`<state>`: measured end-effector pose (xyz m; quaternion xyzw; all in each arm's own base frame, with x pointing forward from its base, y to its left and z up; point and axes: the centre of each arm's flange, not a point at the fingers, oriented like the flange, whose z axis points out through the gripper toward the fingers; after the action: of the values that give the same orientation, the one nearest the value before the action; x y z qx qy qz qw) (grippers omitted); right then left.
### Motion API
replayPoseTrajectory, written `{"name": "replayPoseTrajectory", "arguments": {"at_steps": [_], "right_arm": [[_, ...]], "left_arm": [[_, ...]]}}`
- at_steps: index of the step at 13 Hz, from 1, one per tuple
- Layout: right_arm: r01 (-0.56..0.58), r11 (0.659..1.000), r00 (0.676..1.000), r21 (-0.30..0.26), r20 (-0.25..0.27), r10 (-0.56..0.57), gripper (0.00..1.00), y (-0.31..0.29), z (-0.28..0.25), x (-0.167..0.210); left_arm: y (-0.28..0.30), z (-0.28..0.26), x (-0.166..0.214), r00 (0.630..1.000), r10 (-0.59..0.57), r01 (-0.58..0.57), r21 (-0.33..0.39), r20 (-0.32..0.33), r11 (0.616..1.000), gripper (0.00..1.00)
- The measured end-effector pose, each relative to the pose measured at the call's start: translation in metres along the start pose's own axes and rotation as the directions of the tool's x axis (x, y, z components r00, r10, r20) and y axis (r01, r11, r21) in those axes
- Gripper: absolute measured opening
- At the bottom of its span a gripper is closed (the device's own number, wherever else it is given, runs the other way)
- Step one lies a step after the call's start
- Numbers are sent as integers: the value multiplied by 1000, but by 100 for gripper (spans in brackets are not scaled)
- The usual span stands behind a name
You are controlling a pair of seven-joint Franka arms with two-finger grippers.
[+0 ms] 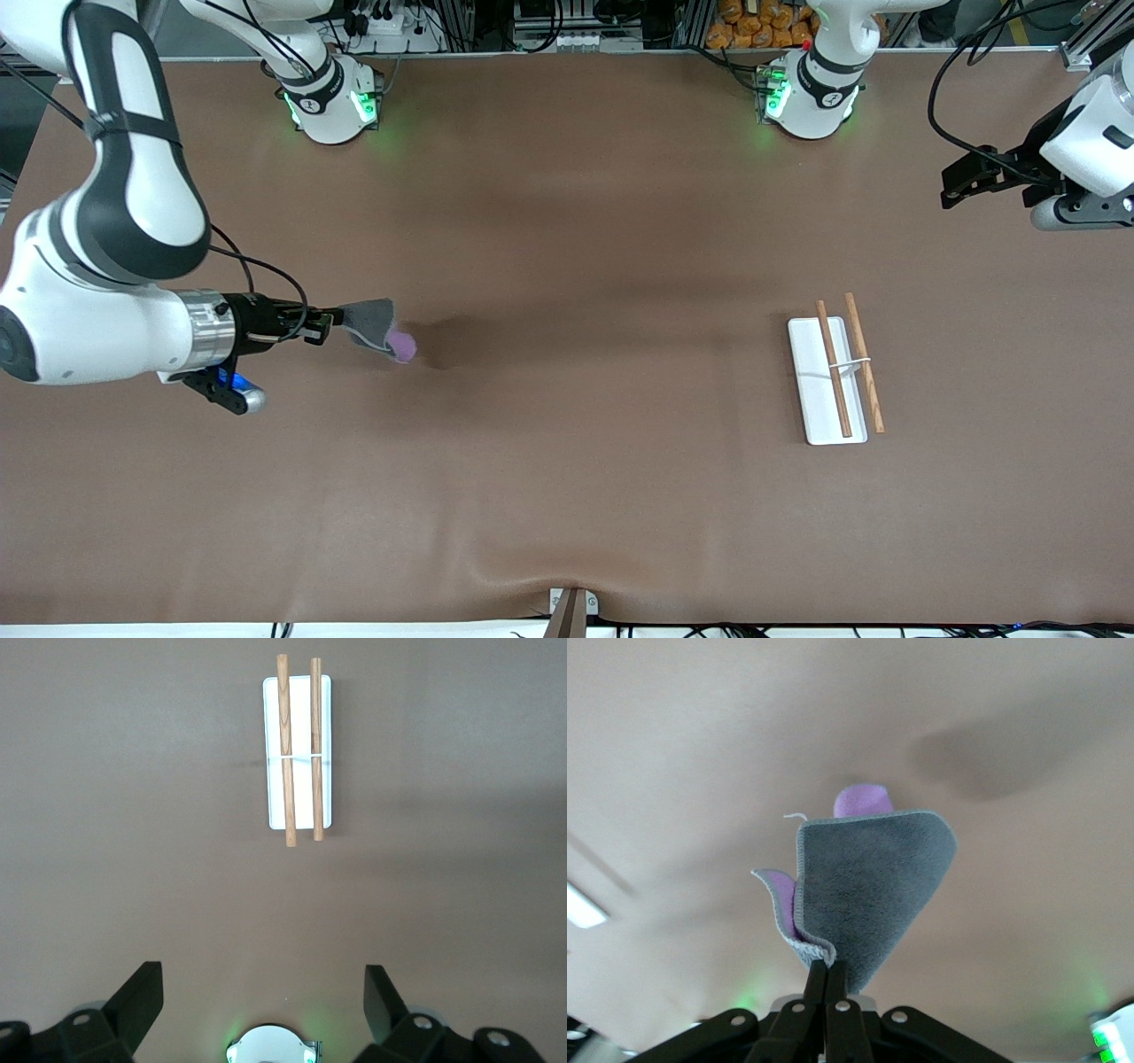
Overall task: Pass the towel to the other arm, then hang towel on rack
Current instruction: 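Lift the towel with the right gripper and carry it toward the rack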
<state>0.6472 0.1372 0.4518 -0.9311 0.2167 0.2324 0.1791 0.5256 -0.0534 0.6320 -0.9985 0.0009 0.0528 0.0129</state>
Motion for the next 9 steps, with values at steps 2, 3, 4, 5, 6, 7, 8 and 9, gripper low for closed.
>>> {"name": "replayPoseTrajectory", "arguments": {"at_steps": [2,3,4,5,6,7,8,9], "right_arm": [[-84,995,996,52,31,83,2,-28,-2,-21],[-118,991,992,71,45,115,2,-42,-2,-32],[-145,986,989,81,50,142,2,-57,-3,-44],[-171,981,985,89,43,168,2,-70,-5,-55],[-201,974,980,104,33,198,2,-84,-7,-66],[-237,963,971,130,27,236,2,-99,-8,-77],[-276,948,961,160,29,275,2,-113,-6,-86],[-312,931,950,189,35,311,2,-125,-4,-94]], "left_arm": [[0,0,0,1000,0,0,0,0,1000,100],[0,0,0,1000,0,0,0,0,1000,100],[0,0,0,1000,0,0,0,0,1000,100],[0,0,0,1000,0,0,0,0,1000,100],[0,0,0,1000,0,0,0,0,1000,100],[0,0,0,1000,0,0,0,0,1000,100],[0,0,0,1000,0,0,0,0,1000,100],[0,0,0,1000,0,0,0,0,1000,100]]}}
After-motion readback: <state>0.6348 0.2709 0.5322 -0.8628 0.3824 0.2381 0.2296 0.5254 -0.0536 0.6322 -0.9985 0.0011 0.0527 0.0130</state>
